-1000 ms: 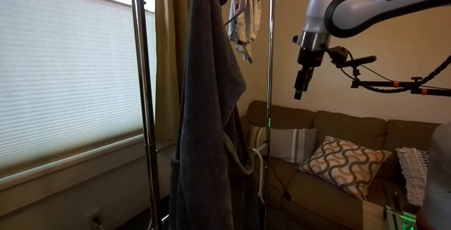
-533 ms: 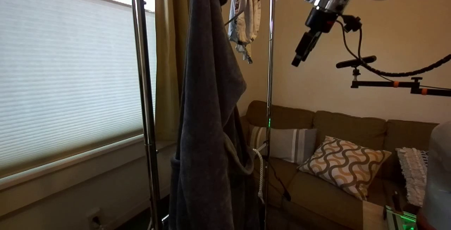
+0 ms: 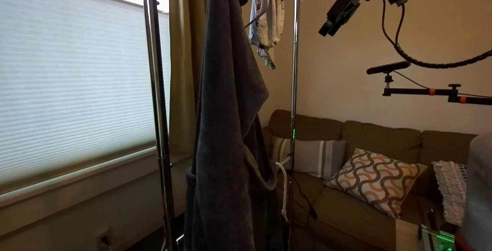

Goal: Remove the coat hanger from the top railing and hang it on the bottom railing

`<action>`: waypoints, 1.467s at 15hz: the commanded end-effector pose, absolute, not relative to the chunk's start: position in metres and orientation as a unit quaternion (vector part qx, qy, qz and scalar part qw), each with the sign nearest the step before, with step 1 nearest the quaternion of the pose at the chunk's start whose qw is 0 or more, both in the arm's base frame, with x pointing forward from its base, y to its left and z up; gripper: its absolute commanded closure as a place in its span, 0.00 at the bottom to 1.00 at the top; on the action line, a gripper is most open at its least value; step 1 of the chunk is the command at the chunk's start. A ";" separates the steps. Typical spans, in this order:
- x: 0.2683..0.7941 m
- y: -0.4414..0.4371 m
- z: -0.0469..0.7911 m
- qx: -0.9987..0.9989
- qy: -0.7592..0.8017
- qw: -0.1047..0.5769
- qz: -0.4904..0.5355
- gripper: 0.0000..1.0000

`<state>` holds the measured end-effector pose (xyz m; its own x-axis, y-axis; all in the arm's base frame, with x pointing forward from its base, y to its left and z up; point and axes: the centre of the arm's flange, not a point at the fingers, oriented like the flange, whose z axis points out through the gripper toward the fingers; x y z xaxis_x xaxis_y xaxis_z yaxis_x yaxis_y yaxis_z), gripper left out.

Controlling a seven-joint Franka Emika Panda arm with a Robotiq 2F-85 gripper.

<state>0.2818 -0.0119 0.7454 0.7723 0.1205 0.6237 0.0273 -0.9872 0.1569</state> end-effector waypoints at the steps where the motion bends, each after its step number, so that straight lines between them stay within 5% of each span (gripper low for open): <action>1: 0.320 0.027 0.779 0.920 0.043 0.023 0.389 0.00; 9: 0.324 0.080 0.855 0.889 0.056 -0.046 0.451 0.00; 18: 0.403 0.125 0.824 0.888 -0.038 -0.091 0.449 0.00; 19: 0.405 0.131 0.819 0.893 -0.038 -0.079 0.442 0.25; 22: 0.394 0.134 0.815 0.890 -0.052 -0.013 0.453 0.42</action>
